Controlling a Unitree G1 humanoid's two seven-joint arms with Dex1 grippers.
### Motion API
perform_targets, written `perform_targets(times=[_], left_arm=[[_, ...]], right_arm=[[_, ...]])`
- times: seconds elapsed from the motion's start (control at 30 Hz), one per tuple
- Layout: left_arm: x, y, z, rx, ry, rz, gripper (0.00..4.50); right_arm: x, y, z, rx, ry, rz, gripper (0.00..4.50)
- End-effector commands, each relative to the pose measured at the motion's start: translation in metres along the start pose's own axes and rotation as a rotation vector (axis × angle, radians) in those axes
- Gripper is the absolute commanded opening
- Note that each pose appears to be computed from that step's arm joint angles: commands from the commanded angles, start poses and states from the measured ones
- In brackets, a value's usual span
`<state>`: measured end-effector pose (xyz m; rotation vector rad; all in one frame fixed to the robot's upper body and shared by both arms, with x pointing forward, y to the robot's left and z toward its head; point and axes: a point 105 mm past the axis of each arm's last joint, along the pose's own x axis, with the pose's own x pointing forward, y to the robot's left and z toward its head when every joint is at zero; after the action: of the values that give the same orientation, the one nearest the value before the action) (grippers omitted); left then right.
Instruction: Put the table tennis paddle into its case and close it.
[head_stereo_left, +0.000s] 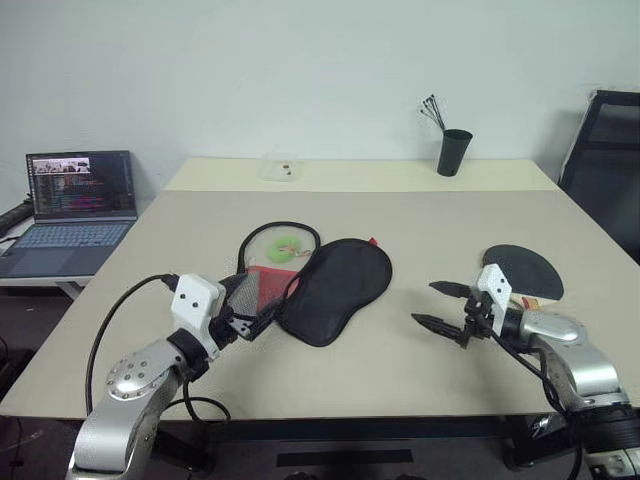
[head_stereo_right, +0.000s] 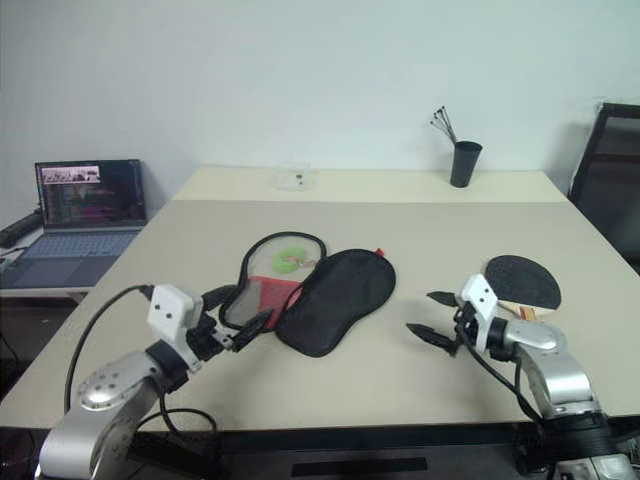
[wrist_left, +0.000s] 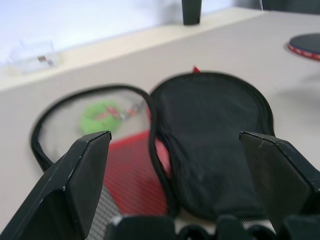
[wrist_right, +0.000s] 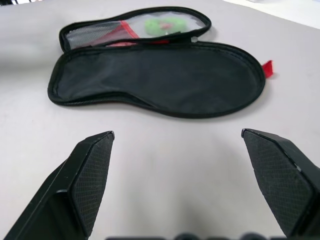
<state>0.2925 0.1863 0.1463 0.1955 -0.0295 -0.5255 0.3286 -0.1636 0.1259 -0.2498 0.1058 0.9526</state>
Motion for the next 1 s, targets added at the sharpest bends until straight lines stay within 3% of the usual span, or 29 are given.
perform_targets(times=[0.03, 0.37, 0.47, 0.53, 0.77, 1.0], left_arm=[[0.003, -0.004, 0.010, 0.024, -0.048, -0.012, 4.50], [0.012, 0.009, 0.014, 0.036, -0.083, -0.056, 4.50], [0.014, 0.014, 0.023, 0.044, -0.105, -0.074, 4.50], [0.011, 0.018, 0.024, 0.059, -0.101, -0.090, 4.50], [0.011, 0.018, 0.028, 0.022, -0.076, -0.239, 4.50], [0.007, 0.047, 0.041, -0.019, -0.024, -0.312, 4.50]], right_arm=[[-0.001, 0.005, 0.010, -0.062, 0.010, 0.046, 4.49], [-0.002, 0.015, 0.040, -0.037, -0.052, -0.016, 4.49], [-0.002, 0.011, 0.035, 0.011, -0.008, -0.092, 4.49], [0.005, 0.020, 0.032, 0.048, 0.027, -0.056, 4.49], [0.031, 0.042, 0.038, 0.184, -0.003, -0.012, 4.49], [0.039, 0.046, 0.043, 0.231, -0.006, -0.020, 4.49]])
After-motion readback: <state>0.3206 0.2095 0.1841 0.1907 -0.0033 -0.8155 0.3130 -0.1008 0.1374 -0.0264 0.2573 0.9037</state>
